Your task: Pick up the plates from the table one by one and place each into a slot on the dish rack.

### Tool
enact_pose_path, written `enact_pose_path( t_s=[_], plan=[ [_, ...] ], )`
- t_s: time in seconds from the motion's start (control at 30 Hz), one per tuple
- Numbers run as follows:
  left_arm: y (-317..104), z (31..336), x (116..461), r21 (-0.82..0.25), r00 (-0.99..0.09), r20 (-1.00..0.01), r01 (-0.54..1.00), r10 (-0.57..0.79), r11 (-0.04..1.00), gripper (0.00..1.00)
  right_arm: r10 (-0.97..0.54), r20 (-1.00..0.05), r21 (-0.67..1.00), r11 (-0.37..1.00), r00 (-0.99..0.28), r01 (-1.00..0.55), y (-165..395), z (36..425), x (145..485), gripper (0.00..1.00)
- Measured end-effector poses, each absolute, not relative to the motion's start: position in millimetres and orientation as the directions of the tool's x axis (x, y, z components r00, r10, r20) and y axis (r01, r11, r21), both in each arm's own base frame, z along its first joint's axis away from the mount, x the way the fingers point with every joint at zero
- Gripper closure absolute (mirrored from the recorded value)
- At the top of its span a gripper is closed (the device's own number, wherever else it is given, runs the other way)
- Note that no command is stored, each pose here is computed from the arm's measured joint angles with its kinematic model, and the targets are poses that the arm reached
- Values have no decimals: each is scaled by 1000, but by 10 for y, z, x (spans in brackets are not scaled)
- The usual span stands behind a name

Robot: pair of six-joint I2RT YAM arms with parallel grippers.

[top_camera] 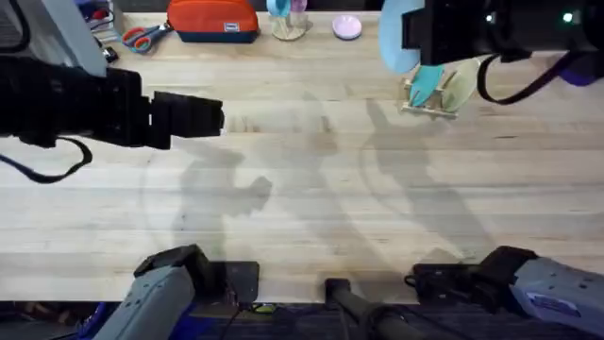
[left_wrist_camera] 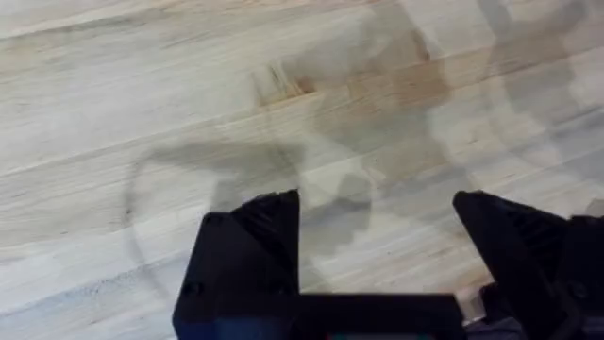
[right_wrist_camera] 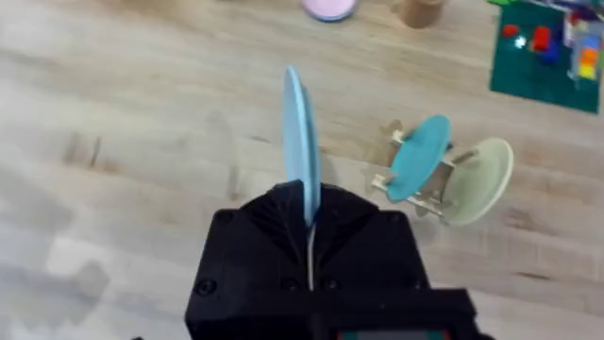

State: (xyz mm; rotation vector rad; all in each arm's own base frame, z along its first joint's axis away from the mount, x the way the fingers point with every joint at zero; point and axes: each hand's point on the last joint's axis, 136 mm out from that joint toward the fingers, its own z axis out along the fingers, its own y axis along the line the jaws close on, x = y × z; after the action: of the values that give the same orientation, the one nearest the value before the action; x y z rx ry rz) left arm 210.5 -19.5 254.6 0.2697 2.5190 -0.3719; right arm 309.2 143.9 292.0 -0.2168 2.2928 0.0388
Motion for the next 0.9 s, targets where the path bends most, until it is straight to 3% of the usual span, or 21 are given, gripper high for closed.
enact_pose_path(
  t_s=[0.3,0.9],
  plan=[
    [-195,2546,2106,-205,-816,-568,270,110,941,7,23,-772,12,1000,-636,22,1253,2975,3152,973],
    [-195,2546,2106,-205,-816,-568,270,110,941,7,116,-697,-86,966,-708,242,431,2778,3104,973]
  ],
)
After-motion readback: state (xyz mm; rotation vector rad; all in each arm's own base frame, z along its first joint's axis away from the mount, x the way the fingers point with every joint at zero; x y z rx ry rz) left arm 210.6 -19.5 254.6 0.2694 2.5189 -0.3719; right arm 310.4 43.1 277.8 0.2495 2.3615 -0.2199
